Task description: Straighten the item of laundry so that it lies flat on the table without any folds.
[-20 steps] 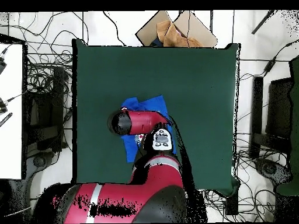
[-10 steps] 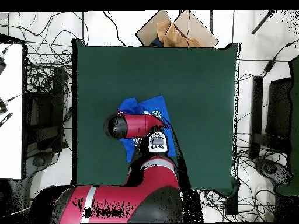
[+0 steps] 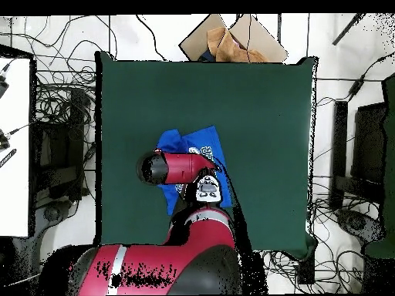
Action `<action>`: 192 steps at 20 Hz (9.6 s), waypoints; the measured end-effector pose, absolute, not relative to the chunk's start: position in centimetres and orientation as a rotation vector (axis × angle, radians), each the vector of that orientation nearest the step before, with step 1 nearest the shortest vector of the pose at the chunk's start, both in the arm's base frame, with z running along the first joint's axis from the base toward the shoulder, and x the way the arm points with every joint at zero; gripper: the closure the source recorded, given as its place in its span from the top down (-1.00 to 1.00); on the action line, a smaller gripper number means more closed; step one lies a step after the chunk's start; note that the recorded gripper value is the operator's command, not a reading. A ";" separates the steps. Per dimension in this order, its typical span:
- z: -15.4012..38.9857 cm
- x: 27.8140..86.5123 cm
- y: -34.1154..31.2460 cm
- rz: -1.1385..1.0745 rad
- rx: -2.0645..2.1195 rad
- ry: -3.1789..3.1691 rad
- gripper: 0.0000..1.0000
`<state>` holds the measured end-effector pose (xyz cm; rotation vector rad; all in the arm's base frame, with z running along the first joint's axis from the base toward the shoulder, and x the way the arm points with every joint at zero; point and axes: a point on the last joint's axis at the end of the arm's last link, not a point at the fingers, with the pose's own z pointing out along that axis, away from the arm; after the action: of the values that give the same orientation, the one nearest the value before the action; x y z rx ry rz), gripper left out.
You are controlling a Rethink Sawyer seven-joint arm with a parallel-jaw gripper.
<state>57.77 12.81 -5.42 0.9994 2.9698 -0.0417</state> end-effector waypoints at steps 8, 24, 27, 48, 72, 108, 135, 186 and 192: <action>-5.5 57.7 13.9 -0.034 1.013 2.970 -1.00; -5.4 56.3 20.2 0.014 1.016 2.974 -1.00; -5.4 56.2 20.7 0.019 1.028 2.973 -1.00; -5.4 56.4 24.0 0.057 1.145 2.950 -1.00; -5.2 55.7 29.6 -0.019 1.147 2.880 1.00; 6.5 59.6 24.5 0.038 1.298 2.914 1.00; 0.6 58.2 -3.3 -0.287 1.517 2.710 1.00; 0.4 54.8 -4.5 -0.098 1.298 2.876 1.00; 0.1 54.9 -3.0 -0.091 1.254 2.882 1.00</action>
<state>54.86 -2.97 0.13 1.2535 2.8815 -0.0908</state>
